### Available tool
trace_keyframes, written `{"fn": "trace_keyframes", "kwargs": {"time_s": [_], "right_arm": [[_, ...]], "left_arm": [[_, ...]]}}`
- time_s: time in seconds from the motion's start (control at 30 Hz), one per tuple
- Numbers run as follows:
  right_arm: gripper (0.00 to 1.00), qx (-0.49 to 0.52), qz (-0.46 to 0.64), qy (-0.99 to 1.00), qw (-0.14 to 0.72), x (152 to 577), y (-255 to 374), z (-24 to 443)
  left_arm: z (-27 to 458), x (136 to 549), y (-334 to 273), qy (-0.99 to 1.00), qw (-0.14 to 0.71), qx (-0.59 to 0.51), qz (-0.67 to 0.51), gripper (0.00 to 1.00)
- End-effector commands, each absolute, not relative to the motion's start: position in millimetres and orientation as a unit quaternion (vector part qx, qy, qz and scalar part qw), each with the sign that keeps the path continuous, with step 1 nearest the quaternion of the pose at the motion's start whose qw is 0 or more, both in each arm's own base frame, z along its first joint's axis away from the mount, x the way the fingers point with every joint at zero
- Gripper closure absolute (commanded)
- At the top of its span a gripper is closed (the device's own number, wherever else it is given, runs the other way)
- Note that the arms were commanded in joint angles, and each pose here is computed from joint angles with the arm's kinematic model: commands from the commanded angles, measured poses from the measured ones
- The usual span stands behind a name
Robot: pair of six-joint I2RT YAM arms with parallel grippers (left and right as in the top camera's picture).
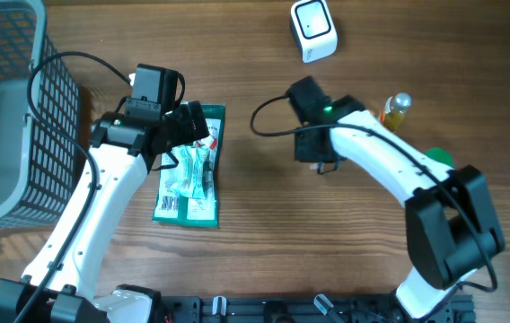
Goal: Scan the item barcode
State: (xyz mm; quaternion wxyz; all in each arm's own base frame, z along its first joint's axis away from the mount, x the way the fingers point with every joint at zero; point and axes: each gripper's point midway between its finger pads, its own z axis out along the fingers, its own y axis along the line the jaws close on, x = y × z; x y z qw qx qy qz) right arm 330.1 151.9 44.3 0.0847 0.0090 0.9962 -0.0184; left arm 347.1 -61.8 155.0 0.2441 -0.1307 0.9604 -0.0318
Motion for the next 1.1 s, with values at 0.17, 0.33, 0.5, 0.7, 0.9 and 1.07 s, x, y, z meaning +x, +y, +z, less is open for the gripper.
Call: {"fn": "trace_keyframes", "kwargs": {"time_s": [0.17,0.33,0.5,0.7,0.9,1.07], "right_arm": [[0.86,0.027,-0.028,0.997,0.073,332,107,28],[0.86,0.002,-0.011,0.998,0.068,328,113,21],[0.86,-0.010,-0.012,0.998,0.068,328,113,21],[0.85,-0.011,-0.011,0.997,0.070,329,113,21],[0.85,-0.037,-0.011,0.997,0.070,329,114,21],[0.83,-0.057,-0.002,0.996,0.075,330,117,17]], "left_arm": [[162,351,-59,0.958,0.255,-0.130,-0.028,0.00],[162,351,-59,0.958,0.255,-0.130,-0.028,0.00],[162,351,-59,0.958,0.255,-0.130,-0.028,0.00],[162,351,-59,0.958,0.255,-0.130,-0.028,0.00],[162,351,-59,0.958,0.255,-0.130,-0.028,0.00],[162,351,-59,0.958,0.255,-0.130,-0.028,0.00]]}}
